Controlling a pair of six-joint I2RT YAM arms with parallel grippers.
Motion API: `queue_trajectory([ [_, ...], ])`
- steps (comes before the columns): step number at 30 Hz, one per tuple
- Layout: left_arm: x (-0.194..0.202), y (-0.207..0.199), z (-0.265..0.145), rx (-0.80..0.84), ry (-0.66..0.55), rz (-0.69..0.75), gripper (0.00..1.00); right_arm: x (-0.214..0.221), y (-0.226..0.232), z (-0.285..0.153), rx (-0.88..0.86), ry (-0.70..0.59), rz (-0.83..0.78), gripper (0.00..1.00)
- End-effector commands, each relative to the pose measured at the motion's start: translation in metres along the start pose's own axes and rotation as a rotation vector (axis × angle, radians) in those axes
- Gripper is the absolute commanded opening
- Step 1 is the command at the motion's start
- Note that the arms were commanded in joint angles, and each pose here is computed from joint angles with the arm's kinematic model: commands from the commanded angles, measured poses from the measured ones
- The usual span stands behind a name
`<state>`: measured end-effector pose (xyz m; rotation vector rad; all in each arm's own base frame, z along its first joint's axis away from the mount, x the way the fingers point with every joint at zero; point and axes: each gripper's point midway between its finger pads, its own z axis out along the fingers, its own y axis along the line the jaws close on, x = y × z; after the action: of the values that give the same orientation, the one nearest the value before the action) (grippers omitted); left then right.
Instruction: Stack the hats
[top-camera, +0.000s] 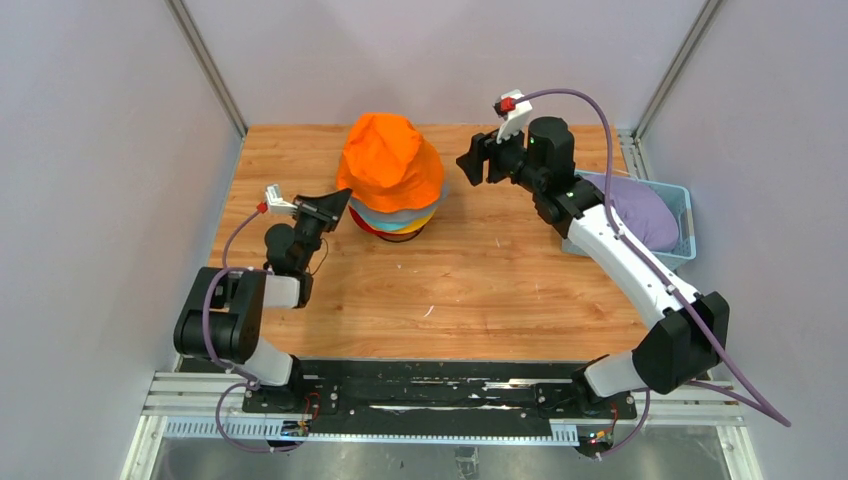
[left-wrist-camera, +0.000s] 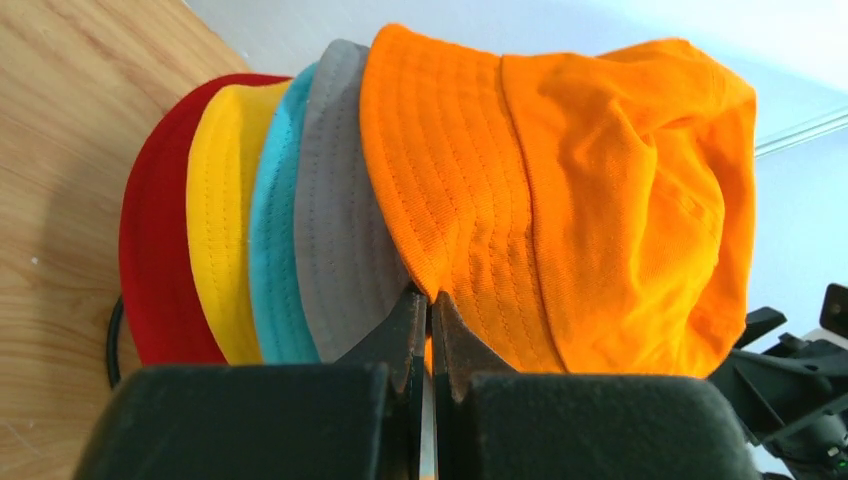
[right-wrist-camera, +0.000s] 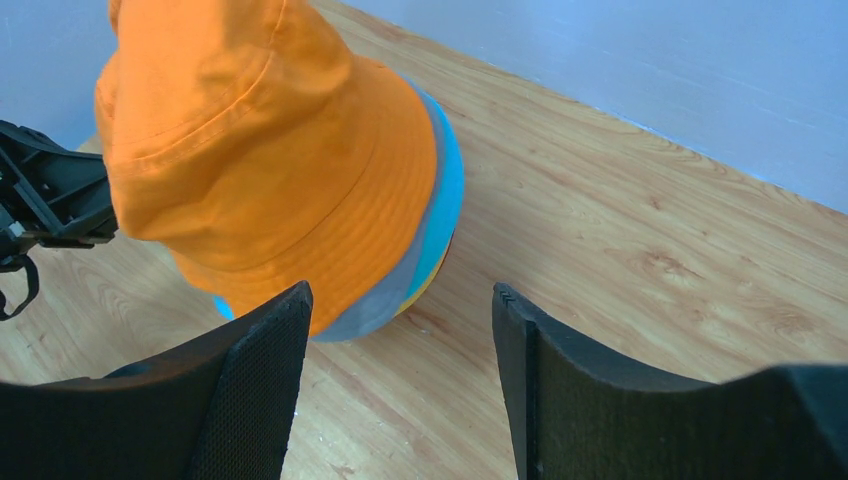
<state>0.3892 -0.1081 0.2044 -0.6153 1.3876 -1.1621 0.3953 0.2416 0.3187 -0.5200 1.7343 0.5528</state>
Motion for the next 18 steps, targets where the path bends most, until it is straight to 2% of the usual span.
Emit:
queue_trajectory([
  [1,-0.02,-0.022,0.012,0.116,-0.056,-0.008,0.0,0.0,-0.014,0.003,0.029,-0.014,0.015,0.66],
  [8,-0.032,-0.022,0.039,0.142,-0.061,-0.019,0.0,0.013,-0.014,0.016,0.011,0.012,0.036,0.65],
  [18,-0.037,0.008,0.087,0.063,-0.019,0.011,0.0,0.023,-0.006,0.035,-0.081,0.014,0.101,0.65],
])
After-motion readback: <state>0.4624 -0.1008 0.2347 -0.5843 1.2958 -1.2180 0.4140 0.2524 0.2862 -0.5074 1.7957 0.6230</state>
